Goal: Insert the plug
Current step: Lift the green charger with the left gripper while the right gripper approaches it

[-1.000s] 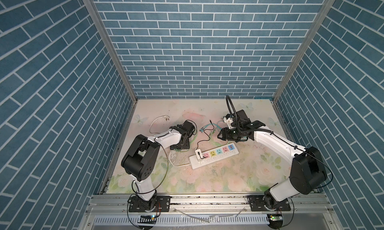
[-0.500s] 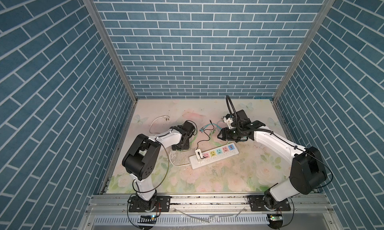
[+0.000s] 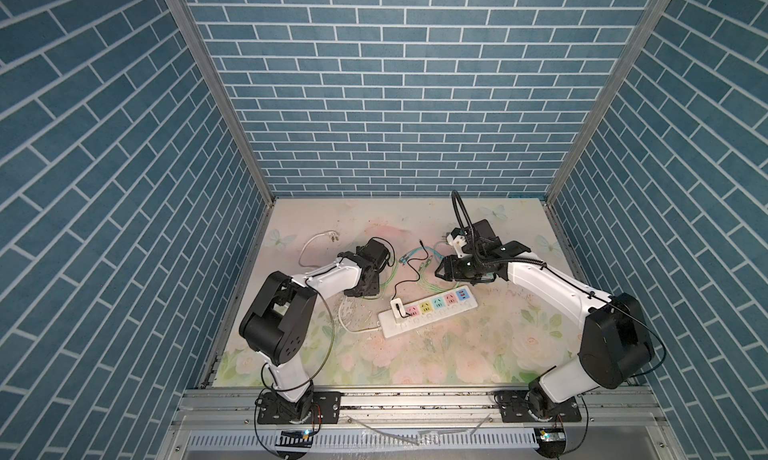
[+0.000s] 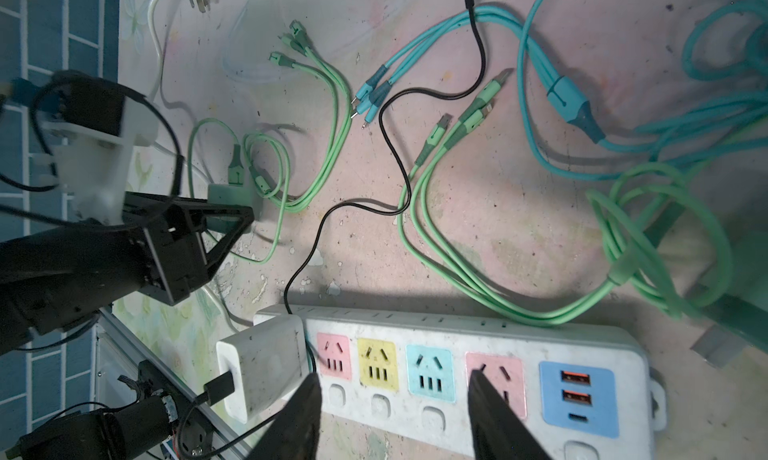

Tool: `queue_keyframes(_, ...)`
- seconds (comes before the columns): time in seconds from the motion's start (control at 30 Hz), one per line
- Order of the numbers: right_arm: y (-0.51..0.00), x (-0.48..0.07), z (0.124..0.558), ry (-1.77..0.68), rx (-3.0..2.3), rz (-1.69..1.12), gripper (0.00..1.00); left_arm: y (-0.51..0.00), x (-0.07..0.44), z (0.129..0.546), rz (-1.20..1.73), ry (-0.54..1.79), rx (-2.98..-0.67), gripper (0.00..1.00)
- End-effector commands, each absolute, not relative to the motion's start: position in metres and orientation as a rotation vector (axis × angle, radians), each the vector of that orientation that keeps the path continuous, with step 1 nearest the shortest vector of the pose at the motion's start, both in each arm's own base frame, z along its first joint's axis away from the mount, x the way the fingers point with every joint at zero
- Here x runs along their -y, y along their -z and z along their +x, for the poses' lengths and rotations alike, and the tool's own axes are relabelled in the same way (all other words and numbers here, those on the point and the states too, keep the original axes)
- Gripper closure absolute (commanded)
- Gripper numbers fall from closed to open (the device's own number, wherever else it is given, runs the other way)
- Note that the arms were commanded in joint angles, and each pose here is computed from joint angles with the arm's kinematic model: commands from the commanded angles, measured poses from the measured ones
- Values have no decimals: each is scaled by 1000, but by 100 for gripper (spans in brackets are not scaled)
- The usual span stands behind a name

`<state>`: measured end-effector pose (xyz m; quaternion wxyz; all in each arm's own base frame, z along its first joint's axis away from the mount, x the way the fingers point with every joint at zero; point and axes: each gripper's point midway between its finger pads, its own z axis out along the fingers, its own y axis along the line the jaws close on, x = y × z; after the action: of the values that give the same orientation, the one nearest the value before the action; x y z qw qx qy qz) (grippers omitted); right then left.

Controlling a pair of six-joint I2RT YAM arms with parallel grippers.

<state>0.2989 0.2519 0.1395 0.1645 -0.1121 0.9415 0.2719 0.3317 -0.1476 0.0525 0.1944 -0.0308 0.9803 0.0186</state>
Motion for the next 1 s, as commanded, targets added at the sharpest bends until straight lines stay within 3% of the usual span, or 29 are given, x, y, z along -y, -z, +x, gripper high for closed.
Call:
queue_keyframes(0.0,-156,-253,305,-757,-2642,-369,43,-99,156,351,-21,19,-2596,65)
queue_keyframes(0.47,-200,-261,305,-955,-2528,-367,43,-163,240,353,363,451,-2373,65)
queue_keyframes(0.97,-226,-220,304,-994,-2442,-206,43,-211,324,367,544,654,-2044,63)
